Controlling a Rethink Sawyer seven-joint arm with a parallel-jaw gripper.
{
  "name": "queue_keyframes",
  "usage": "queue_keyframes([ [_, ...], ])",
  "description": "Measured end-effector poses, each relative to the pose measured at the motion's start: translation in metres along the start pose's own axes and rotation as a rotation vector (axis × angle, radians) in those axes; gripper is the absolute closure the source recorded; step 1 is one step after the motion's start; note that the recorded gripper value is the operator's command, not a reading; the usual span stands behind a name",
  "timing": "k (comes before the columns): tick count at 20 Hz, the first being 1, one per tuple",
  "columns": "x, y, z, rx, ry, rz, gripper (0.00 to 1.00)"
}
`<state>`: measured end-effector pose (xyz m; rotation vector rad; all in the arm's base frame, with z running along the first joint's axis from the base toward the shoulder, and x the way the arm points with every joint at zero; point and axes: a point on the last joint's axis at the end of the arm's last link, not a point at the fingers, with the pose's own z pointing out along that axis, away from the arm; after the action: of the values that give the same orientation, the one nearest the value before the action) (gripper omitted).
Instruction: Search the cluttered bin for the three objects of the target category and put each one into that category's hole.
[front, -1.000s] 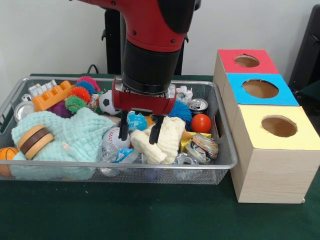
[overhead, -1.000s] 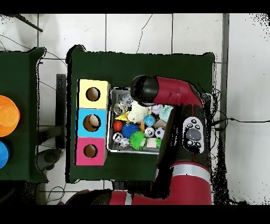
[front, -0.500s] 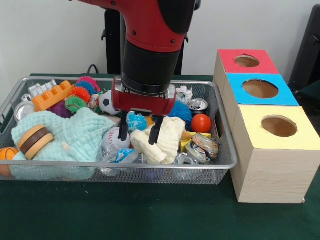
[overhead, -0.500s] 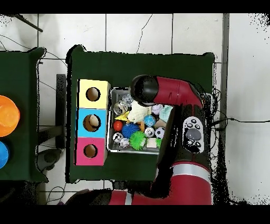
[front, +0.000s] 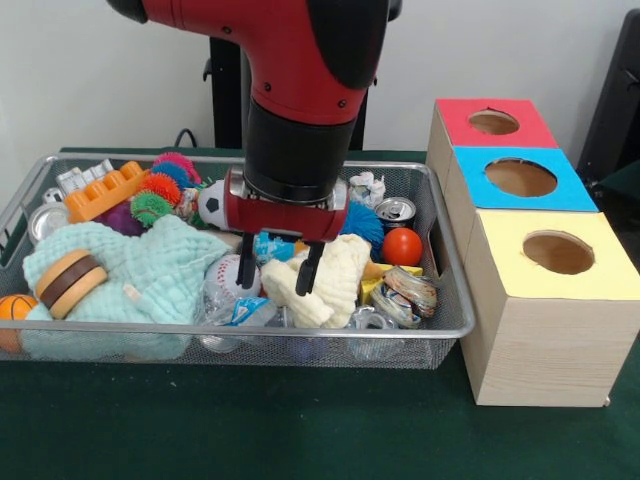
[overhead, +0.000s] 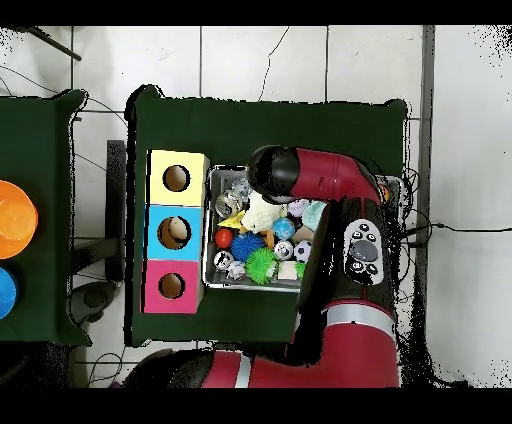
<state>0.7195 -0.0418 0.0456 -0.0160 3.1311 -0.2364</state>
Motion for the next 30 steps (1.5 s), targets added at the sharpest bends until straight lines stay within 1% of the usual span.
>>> queue_keyframes([
  [2,0.003,0.001,0.009,0.000,0.012,-0.002,0.00],
  [6,0.004,0.003,0.021,-0.001,0.022,-0.005,0.00],
  [12,0.007,0.005,0.031,-0.001,0.036,-0.008,0.00],
  [16,0.008,0.003,0.033,0.003,0.039,-0.007,0.00],
  [20,0.011,-0.004,0.034,0.016,0.044,-0.003,0.00],
  [25,0.016,-0.019,0.034,0.046,0.054,0.005,0.00],
  [30,0.017,-0.030,0.034,0.070,0.044,0.011,0.00],
])
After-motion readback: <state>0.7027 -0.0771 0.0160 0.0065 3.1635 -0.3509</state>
